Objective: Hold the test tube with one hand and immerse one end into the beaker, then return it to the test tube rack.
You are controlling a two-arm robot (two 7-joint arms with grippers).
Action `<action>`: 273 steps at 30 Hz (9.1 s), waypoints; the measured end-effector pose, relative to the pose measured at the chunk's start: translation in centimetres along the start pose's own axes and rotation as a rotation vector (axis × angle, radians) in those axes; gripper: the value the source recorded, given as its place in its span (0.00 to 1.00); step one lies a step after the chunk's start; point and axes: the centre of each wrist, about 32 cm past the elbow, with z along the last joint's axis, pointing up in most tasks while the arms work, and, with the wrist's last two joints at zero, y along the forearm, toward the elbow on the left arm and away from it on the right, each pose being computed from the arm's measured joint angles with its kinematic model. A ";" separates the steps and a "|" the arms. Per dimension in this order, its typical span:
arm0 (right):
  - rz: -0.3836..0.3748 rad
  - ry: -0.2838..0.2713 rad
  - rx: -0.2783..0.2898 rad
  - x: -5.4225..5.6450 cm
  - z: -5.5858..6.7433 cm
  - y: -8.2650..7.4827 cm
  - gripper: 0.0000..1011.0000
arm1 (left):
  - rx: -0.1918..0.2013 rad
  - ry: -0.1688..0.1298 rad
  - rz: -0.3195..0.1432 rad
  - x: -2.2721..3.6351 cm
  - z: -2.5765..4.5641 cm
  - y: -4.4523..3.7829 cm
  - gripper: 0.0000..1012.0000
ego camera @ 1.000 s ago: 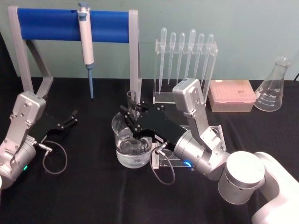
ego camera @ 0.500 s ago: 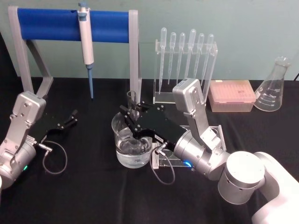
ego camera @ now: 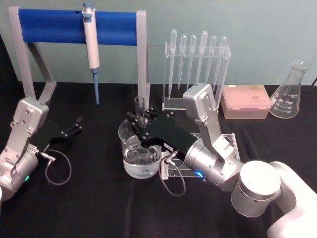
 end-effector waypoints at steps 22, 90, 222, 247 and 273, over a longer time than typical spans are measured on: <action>0.000 0.000 0.000 0.0 0.0 0.0 0.22 | 0.000 0.000 0.000 0.00 0.00 0.00 0.99; 0.000 0.000 0.000 0.0 0.0 0.0 0.22 | 0.000 0.000 0.000 0.00 0.00 0.00 0.99; 0.000 0.000 0.000 0.0 0.0 0.0 0.22 | 0.000 0.000 0.000 0.00 0.00 0.00 0.99; 0.000 0.000 0.000 0.0 0.0 0.0 0.22 | 0.000 0.000 0.000 0.00 0.00 0.00 0.99; 0.000 0.000 0.000 0.0 0.0 0.0 0.22 | 0.000 0.000 0.000 0.00 0.00 0.00 0.99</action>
